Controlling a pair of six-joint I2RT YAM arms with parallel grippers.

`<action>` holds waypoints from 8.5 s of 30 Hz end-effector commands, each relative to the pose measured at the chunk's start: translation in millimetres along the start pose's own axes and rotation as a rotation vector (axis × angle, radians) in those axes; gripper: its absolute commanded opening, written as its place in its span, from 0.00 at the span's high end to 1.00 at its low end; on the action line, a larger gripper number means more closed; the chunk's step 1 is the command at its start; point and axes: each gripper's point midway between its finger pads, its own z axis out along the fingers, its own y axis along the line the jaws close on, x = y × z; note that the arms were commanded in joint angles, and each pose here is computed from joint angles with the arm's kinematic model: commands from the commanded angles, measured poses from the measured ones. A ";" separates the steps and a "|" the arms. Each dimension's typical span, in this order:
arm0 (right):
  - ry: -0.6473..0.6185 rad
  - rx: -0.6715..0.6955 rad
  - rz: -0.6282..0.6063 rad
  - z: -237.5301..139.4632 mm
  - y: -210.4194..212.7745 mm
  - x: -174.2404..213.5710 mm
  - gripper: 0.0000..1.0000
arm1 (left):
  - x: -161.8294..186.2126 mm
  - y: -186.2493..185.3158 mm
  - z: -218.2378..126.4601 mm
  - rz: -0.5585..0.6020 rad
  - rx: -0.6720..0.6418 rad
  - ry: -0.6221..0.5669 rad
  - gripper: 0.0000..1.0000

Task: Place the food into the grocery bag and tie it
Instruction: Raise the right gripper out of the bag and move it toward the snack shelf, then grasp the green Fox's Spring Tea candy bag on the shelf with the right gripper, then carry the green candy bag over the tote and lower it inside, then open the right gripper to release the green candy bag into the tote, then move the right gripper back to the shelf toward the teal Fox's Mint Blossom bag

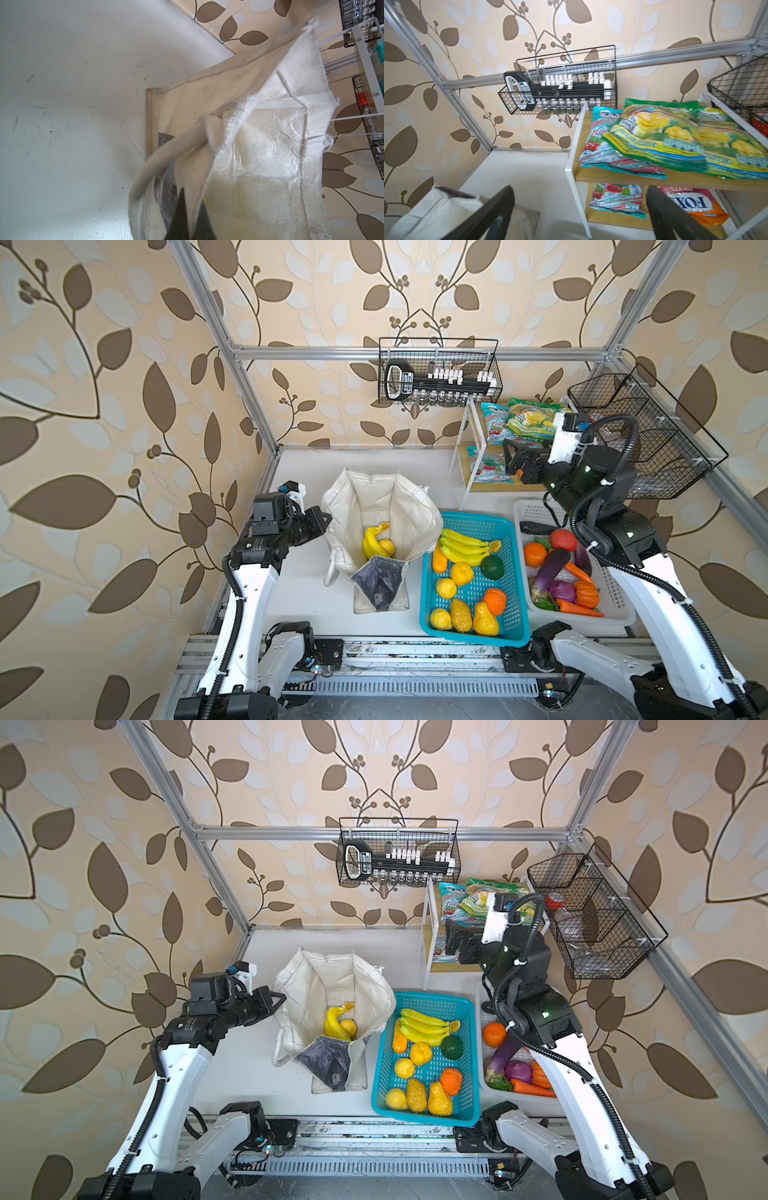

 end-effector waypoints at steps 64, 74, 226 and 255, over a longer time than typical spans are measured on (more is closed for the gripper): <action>0.074 -0.061 0.443 65.9 -101.5 -3.4 1.00 | -6.3 -6.6 -4.8 0.020 0.023 -0.028 1.00; -0.015 -0.178 0.409 67.1 -74.4 -71.5 1.00 | -6.5 -5.4 -4.6 0.020 0.016 -0.028 1.00; 0.234 -0.089 0.388 59.4 -69.0 36.4 0.42 | -9.1 -5.0 -6.0 -0.003 0.014 -0.049 1.00; 0.165 -0.112 0.590 79.9 -82.0 44.0 0.49 | -11.6 -7.9 -12.6 0.018 0.016 -0.078 1.00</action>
